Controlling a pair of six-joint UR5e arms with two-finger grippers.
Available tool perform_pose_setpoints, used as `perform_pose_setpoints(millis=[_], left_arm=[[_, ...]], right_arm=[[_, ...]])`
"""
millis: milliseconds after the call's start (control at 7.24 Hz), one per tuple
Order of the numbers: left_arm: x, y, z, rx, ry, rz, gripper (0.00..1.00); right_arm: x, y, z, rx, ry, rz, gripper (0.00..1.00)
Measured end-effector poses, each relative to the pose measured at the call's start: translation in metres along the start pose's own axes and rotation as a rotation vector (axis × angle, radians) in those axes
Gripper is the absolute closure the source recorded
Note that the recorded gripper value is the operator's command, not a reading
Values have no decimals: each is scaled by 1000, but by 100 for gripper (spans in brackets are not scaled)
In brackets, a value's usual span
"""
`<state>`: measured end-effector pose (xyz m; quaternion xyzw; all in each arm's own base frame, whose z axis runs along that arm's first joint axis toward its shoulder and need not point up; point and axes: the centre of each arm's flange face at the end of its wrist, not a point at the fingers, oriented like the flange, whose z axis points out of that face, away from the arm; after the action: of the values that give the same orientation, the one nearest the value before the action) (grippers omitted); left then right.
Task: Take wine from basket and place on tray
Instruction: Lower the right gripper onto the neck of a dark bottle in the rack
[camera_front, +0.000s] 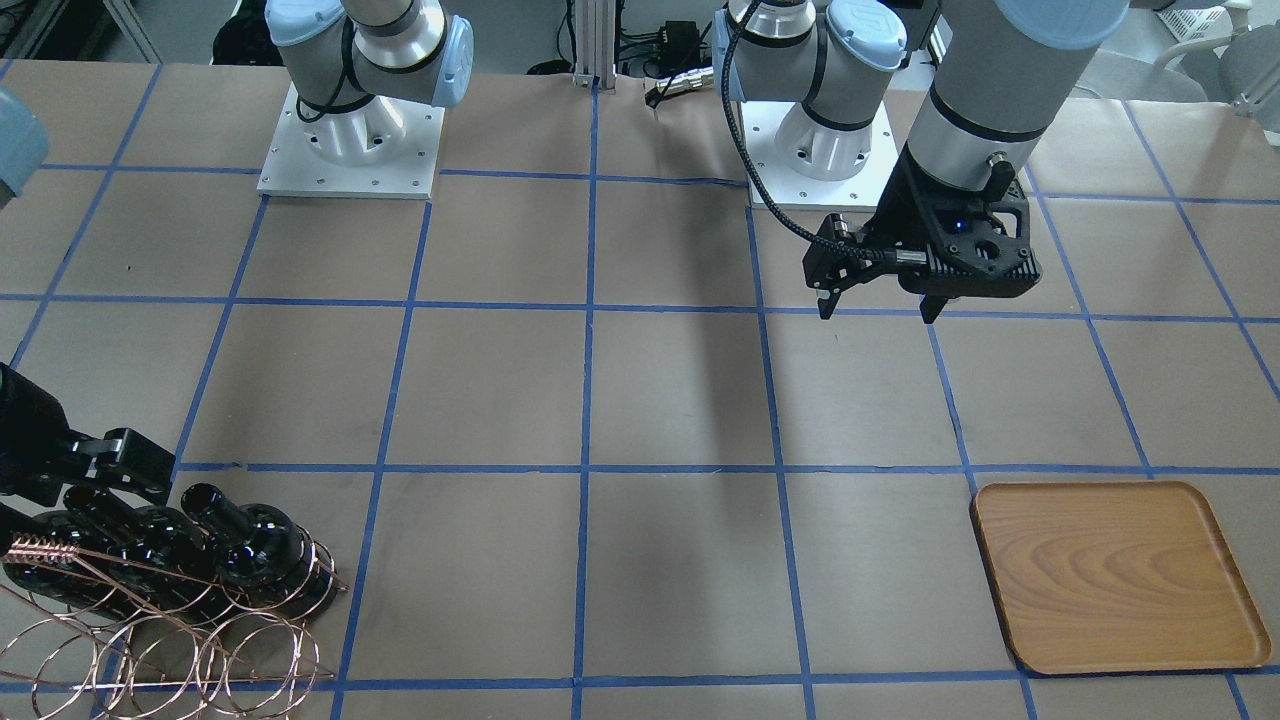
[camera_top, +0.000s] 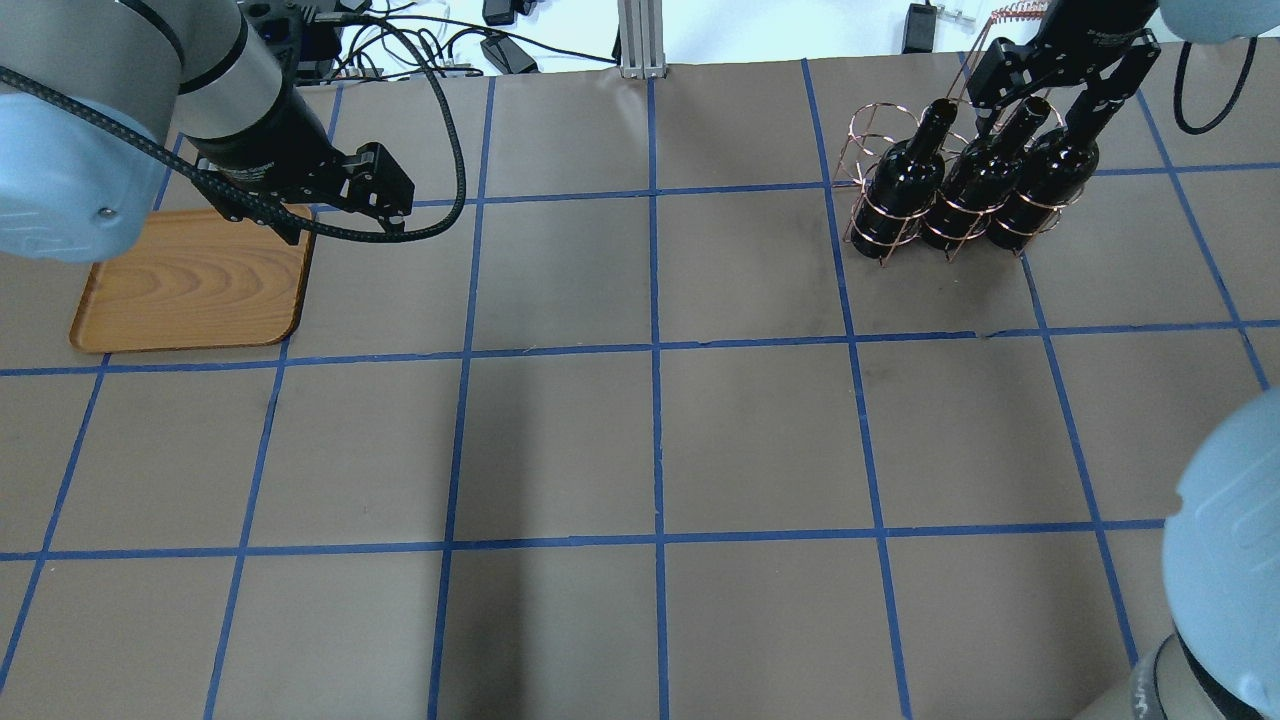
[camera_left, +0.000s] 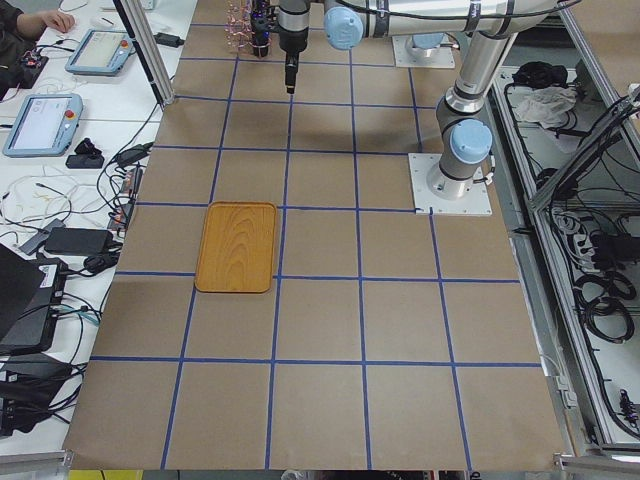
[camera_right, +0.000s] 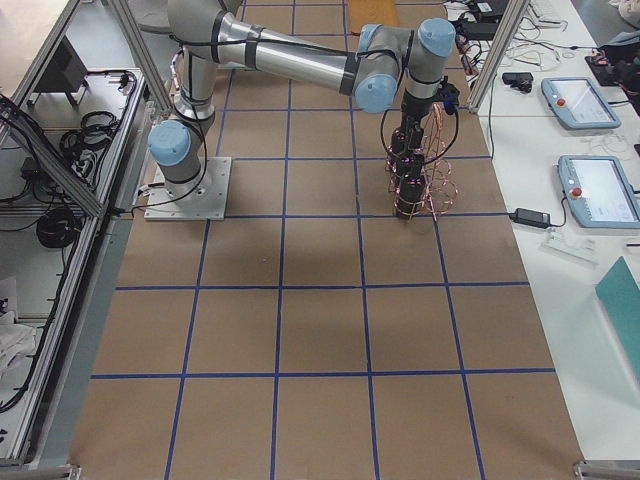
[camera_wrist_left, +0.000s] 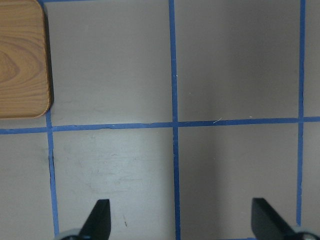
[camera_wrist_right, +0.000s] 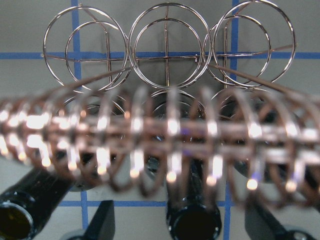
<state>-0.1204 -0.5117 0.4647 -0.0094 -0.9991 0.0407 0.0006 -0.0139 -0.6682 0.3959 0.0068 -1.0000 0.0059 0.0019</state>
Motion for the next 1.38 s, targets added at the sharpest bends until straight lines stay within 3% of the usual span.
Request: perform_pose_setpoints(millis=[138, 276, 415, 967, 1382], left_arm=[[0, 0, 0, 0, 0, 0, 0], [0, 0, 0, 1, 0, 0, 0], [0, 0, 0, 1, 0, 0, 0], [0, -1, 1, -1, 1, 0, 0], [0, -1, 0, 0, 1, 0, 0]], right_arm=[[0, -2, 4, -1, 0, -1, 66], [1, -3, 6, 0, 0, -4, 86], [1, -3, 4, 5, 0, -7, 98], [-1, 0, -20, 55, 4, -1, 100], [-7, 24, -98, 150, 25, 4, 100]])
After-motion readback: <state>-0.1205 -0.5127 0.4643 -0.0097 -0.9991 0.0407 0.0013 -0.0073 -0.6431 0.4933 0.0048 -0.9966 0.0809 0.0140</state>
